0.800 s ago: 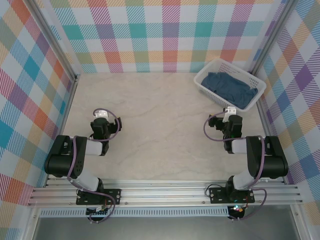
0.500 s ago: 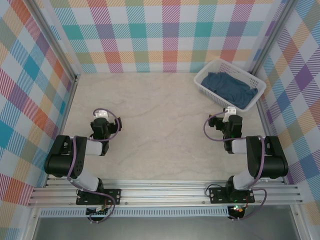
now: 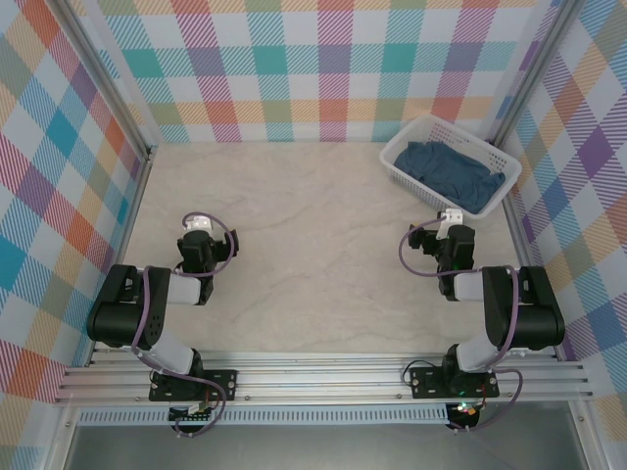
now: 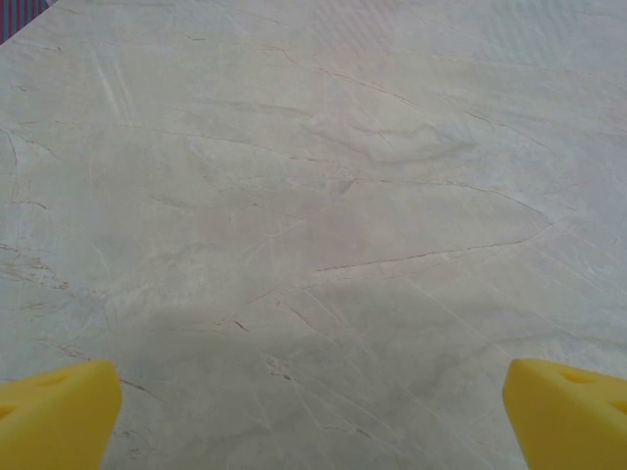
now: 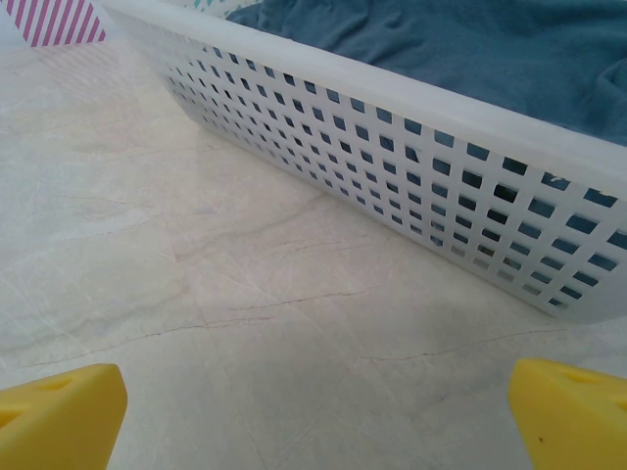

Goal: Fold and stack the t-shirts

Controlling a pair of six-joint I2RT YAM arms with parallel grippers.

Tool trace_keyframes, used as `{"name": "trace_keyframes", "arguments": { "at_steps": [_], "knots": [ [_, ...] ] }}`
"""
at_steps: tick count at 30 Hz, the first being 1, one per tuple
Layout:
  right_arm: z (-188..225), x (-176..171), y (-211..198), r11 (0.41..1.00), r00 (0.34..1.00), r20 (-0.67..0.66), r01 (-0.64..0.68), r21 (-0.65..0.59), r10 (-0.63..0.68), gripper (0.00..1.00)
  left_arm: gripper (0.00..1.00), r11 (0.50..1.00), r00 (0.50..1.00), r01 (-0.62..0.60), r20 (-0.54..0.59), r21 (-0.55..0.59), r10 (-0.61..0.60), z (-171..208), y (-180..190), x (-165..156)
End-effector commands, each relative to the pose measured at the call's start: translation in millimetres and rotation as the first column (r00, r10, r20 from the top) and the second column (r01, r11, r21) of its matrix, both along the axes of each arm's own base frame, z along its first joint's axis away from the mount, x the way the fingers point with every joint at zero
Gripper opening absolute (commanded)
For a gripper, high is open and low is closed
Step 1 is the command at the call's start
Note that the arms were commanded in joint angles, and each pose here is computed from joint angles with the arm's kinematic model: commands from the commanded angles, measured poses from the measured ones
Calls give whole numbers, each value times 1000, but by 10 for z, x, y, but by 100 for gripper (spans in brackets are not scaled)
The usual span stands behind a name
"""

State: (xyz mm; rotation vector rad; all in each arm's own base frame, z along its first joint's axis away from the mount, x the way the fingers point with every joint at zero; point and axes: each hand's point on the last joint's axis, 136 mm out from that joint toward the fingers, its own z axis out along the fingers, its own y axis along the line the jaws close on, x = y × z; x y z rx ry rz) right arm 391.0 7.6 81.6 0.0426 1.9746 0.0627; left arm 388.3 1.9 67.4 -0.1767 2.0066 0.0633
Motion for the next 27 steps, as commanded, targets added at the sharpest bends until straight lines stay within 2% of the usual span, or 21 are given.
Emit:
{"name": "trace_keyframes", "arguments": {
  "at_steps": [1,4,6,7,8,9,10,11,12,13,14,15,18,20,23,27],
  "knots": [
    [208,24,33,1000,998,65,-8,-7,9,100,100,1000,998,12,57,6,-12,227,-22,59],
    [613,-57,-29,994,994,65,89,-67,-85,100,100,996,996,-48,78,70,42,640,-10,-22],
    [1161,-90,0,990,986,118,126,-57,-119,100,100,998,976,-39,217,58,26,1187,-114,-67],
    [1515,-97,-23,986,976,136,168,19,-169,100,100,998,955,-31,296,63,11,1534,-187,-101],
    [1693,-118,-47,974,975,76,200,111,-209,100,100,998,936,-42,352,44,24,1864,-228,-138],
    [1849,-131,-21,965,979,19,197,175,-203,100,100,996,925,-86,368,-28,91,2131,-188,-167],
    [1914,-196,-73,933,963,-71,270,238,-260,100,100,978,939,-148,288,-149,186,2256,-104,-227],
    [1952,-186,-162,895,942,-107,336,293,-319,100,100,936,936,-232,199,-266,289,2415,-2,-309],
    [2012,-101,-126,894,958,-114,286,345,-263,100,100,893,922,-328,100,-308,374,2402,112,-394],
    [2047,2,-118,882,965,-134,262,392,-227,91,100,863,922,-346,37,-369,386,2389,112,-352],
    [2100,67,-176,867,953,-168,301,397,-254,84,100,848,944,-304,-19,-435,329,2375,26,-251],
    [2067,131,-220,858,933,-227,350,377,-280,80,100,838,963,-257,-56,-482,263,2381,-102,-169],
    [1925,458,-284,862,892,-381,379,336,-244,69,99,836,994,-57,-109,-545,-3,2514,-750,46],
    [1722,693,-345,853,853,-481,395,342,-202,64,94,839,975,65,-143,-541,-169,2571,-1230,66],
    [1413,1015,-369,845,795,-593,398,357,-125,54,86,827,931,196,-165,-526,-325,2596,-1764,-24],
    [855,1302,-450,843,722,-682,436,317,-117,52,79,802,901,260,-164,-537,-401,2566,-2085,-131]
  ]
}}
